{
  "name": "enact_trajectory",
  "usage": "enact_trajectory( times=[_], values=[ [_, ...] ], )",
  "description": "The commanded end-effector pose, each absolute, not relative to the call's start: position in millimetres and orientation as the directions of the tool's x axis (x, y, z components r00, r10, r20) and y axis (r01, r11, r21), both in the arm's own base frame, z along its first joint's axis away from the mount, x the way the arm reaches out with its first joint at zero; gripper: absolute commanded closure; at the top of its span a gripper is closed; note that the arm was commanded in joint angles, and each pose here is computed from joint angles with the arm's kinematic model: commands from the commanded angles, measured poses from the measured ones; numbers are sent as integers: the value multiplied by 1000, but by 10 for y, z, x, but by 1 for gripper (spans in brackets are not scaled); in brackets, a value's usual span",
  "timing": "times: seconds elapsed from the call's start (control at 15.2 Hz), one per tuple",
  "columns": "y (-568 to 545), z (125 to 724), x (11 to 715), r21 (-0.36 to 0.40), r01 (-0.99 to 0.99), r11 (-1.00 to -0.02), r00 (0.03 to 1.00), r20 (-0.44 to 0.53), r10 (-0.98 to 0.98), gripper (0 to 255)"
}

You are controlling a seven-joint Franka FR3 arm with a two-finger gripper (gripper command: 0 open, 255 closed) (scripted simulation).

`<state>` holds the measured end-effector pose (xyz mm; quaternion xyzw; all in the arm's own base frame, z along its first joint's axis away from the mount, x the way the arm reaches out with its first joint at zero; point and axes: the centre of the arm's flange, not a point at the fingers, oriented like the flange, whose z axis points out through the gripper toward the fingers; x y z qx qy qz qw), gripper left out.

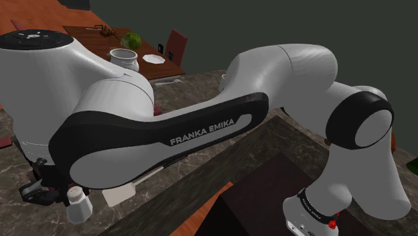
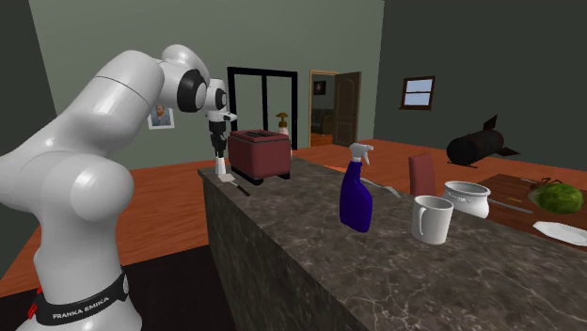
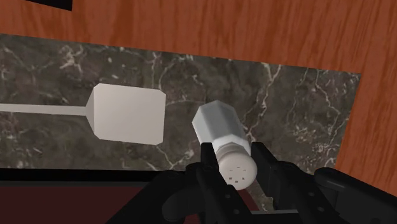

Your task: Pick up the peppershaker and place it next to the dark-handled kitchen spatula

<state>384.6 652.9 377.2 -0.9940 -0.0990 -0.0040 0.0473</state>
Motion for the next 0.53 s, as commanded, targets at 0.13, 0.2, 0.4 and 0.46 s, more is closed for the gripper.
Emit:
enact_trajectory(
  times=[0.13, 0.2, 0.4, 0.46],
  values=[
    [6533, 3769, 3848, -94, 197, -976, 980, 18, 196, 255],
    [6533, 3769, 3848, -94, 197, -976, 980, 18, 196, 255],
    [6533, 3769, 3848, -94, 197, -976, 980, 18, 196, 0],
    [6533, 3769, 3848, -94, 197, -976, 980, 18, 196, 0]
  ],
)
